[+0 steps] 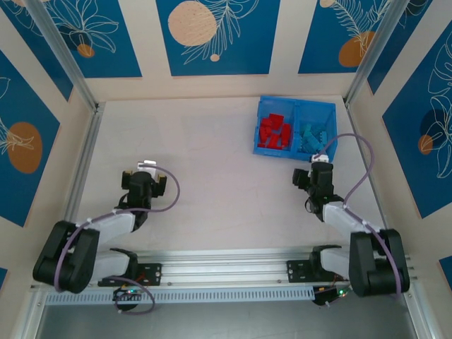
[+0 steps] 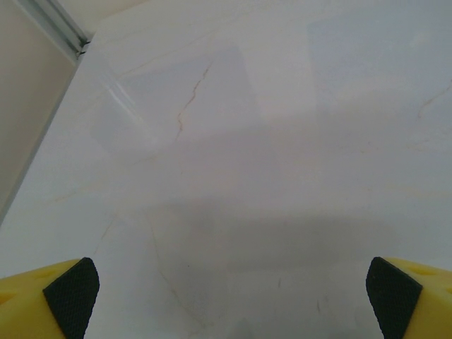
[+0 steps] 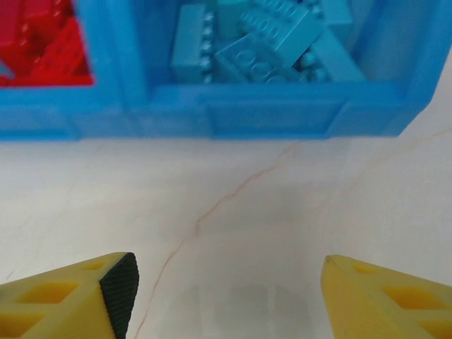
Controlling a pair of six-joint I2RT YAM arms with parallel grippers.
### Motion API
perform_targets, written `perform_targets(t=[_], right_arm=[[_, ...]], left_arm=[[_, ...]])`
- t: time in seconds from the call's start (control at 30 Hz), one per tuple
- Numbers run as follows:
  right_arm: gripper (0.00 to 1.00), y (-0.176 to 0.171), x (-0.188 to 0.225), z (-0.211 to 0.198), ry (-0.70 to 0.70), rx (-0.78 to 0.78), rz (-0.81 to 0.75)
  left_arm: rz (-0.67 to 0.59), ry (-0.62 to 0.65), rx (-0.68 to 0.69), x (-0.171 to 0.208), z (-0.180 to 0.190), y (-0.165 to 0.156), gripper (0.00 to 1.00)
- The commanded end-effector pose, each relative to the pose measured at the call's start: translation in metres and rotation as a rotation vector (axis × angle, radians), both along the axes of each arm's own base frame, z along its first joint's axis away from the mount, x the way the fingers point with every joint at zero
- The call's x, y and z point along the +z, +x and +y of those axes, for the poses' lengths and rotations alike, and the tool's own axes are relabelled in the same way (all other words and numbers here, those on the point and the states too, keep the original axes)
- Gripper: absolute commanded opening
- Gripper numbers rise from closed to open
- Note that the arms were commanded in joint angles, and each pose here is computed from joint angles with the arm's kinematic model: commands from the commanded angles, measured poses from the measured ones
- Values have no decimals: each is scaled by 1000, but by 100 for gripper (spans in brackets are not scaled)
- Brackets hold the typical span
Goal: Sort the legos into containers by color
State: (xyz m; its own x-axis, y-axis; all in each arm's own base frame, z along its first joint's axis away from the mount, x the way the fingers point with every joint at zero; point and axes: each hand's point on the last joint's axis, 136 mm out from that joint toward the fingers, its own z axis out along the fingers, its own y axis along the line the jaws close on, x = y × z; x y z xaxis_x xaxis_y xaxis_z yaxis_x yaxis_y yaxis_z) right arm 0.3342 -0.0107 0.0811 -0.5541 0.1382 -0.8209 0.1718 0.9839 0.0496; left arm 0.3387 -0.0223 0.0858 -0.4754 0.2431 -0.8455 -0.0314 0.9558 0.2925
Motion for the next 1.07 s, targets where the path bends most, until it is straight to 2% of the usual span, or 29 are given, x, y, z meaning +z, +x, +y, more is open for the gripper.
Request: perform_targets(t=[0.0,0.1,0.13,0.17,0.23,0.3,0.33,0.97,1.03], right_arm=[[73,36,37,1,40,45,-218],[74,51,34,7,65,84,-272],[74,57,24,8,68,83,-248],[75,62,18,15,59,123,-233],[77,62,13,27,47,183,-222],[86,61,15,22,52,164,-267],[100,60,12,22,56,158,-234],[99,62,13,25,23,160,-248],[100,61,14,20,11,122,-251]], left_arm=[[-161,-90,-104,33,-12,30,100],[-151,-158,-118,19,-8,45,100],[-137,-178,-122,6,-6,50,100],[-173,-197,-134,9,-5,56,100],[-99,-212,-140,2,-6,53,100],[-89,-232,-147,1,-5,56,100],[-90,-235,-144,1,-4,57,100],[-90,-236,-154,2,-6,57,100],[-89,-236,-153,2,-6,57,100]])
